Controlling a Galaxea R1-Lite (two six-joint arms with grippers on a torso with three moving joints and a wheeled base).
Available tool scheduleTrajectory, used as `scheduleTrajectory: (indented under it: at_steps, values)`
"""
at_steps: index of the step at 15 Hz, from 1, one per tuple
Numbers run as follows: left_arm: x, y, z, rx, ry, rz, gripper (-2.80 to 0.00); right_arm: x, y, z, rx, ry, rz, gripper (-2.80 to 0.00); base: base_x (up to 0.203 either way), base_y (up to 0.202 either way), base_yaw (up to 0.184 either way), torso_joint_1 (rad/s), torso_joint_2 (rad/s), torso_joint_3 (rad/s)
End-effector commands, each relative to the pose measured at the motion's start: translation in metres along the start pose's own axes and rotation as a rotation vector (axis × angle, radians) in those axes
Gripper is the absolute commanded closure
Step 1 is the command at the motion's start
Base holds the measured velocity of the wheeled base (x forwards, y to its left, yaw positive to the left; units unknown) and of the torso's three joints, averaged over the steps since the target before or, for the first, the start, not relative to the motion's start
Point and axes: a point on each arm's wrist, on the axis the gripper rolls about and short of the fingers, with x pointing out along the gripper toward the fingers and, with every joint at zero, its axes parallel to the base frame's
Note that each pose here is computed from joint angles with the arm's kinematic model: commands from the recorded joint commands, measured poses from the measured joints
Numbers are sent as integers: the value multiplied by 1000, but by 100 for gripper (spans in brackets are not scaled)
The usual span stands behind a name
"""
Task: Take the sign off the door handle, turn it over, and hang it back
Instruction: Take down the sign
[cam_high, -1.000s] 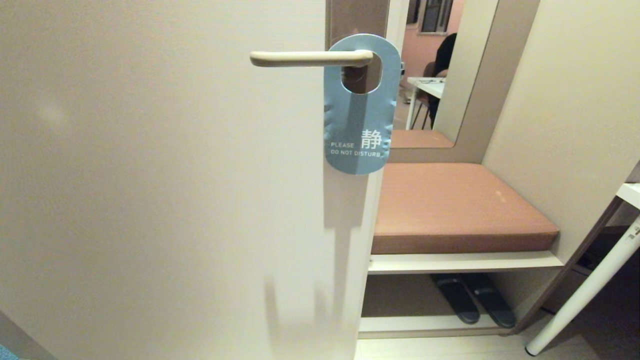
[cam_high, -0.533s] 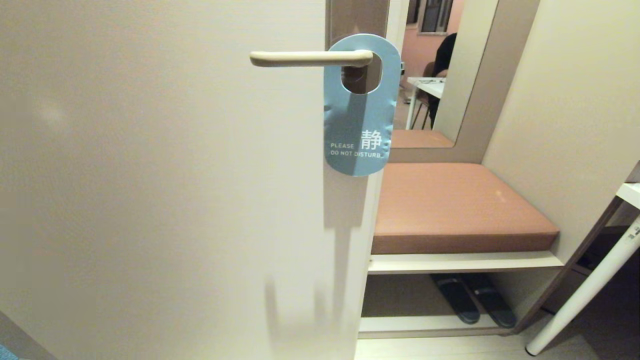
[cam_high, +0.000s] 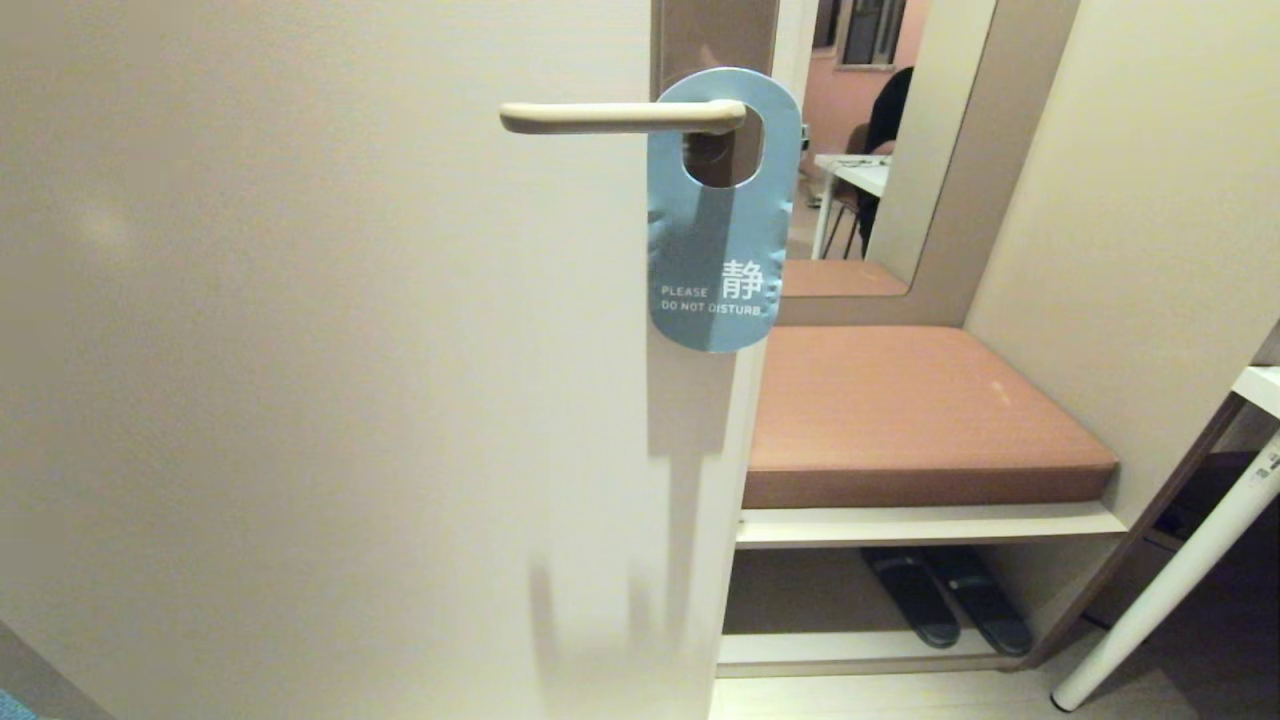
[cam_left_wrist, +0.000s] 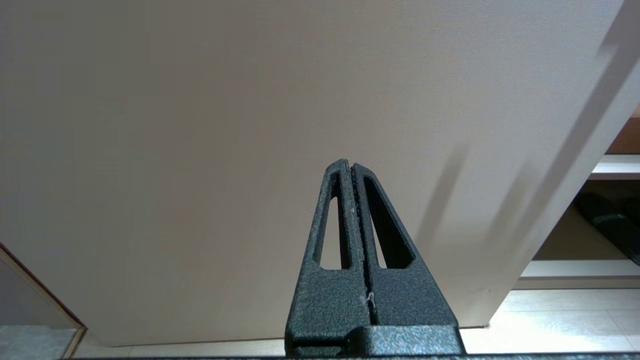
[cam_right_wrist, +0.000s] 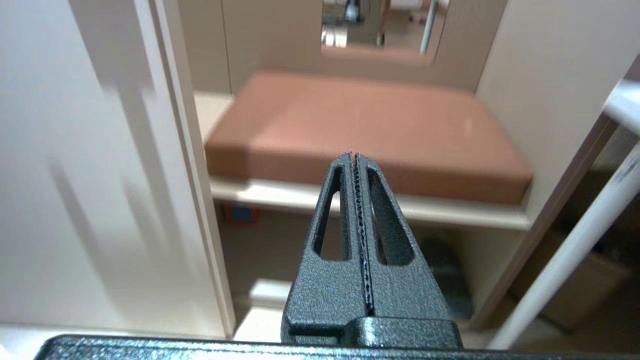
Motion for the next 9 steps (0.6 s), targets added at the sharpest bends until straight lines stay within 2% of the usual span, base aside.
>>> scheduleTrajectory:
  at_steps: [1, 5, 7, 9]
  values:
    - [0, 0, 0, -1, 0, 1, 0, 10, -1, 40, 0, 7, -2, 0, 0, 0, 0, 0, 0, 0]
    - [0, 0, 0, -1, 0, 1, 0, 34, -4, 107, -6, -24, -19, 0, 0, 0, 0, 0, 0, 0]
    - [0, 0, 0, -1, 0, 1, 0, 46, -6, 129, -23, -35, -70, 0, 0, 0, 0, 0, 0, 0]
    - [0, 0, 0, -1, 0, 1, 0, 56, -7, 141, -29, -33, -84, 0, 0, 0, 0, 0, 0, 0]
